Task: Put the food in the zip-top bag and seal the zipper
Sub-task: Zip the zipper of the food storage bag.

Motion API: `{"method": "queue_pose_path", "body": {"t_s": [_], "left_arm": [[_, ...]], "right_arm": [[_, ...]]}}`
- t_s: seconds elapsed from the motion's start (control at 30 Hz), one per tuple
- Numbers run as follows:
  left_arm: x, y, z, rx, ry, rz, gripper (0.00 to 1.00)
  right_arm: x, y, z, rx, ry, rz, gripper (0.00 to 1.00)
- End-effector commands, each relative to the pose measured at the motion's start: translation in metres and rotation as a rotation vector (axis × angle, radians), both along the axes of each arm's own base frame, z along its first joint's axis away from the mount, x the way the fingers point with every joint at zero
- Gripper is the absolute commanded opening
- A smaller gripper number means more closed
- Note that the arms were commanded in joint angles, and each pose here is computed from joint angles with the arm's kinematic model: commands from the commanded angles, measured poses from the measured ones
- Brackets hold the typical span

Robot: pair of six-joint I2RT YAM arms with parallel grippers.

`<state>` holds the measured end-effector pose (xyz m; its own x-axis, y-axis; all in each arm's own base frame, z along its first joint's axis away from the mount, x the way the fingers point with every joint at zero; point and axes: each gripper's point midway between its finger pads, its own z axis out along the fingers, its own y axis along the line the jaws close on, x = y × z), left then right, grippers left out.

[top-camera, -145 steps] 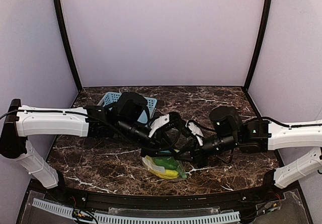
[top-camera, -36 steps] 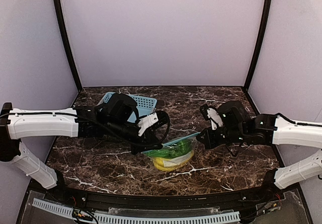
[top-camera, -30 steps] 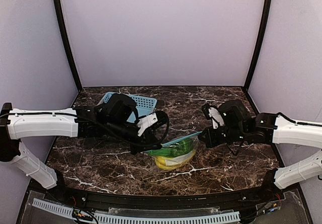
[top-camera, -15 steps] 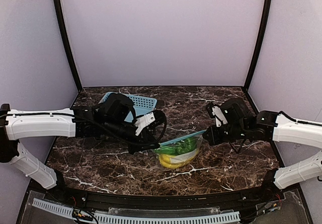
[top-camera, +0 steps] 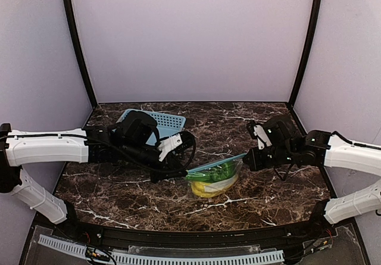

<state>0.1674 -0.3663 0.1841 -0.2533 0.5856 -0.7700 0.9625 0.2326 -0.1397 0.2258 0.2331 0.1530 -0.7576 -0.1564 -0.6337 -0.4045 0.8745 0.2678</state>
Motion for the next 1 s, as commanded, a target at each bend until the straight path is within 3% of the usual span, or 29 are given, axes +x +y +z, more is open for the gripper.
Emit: {"method": "queue_pose_path", "body": {"t_s": [0.0,0.2,0.37,0.7,0.77,0.83,0.87,0.97], "left_arm": [[-0.016,0.023,-0.016,0.077,0.065,-0.009,0.01],[-0.014,0.019,-0.015,0.053,0.089,0.012,0.01],[-0.003,0.011,-0.023,0.017,0.188,0.127,0.01],[0.04,0.013,-0.06,0.069,0.258,0.321,0.01],[0.046,0.01,-0.057,0.051,0.248,0.338,0.06],[0.052,0.009,-0.051,0.032,0.233,0.362,0.2],[0.054,0.009,-0.049,0.024,0.229,0.37,0.34],[0.059,0.008,-0.032,-0.027,0.197,0.382,0.55]], "right_arm": [[0.015,-0.034,-0.001,-0.084,-0.033,-0.129,0.0],[0.009,-0.016,0.008,-0.032,-0.032,-0.02,0.0],[0.001,-0.002,0.008,0.001,0.003,0.053,0.0],[0.018,-0.003,-0.002,-0.012,0.039,-0.067,0.0],[0.02,0.0,0.002,0.009,0.027,-0.073,0.05],[0.022,0.003,0.006,0.026,0.015,-0.07,0.11],[0.023,0.004,0.008,0.031,0.011,-0.069,0.15],[0.024,0.004,0.016,0.04,-0.006,-0.066,0.35]]}}
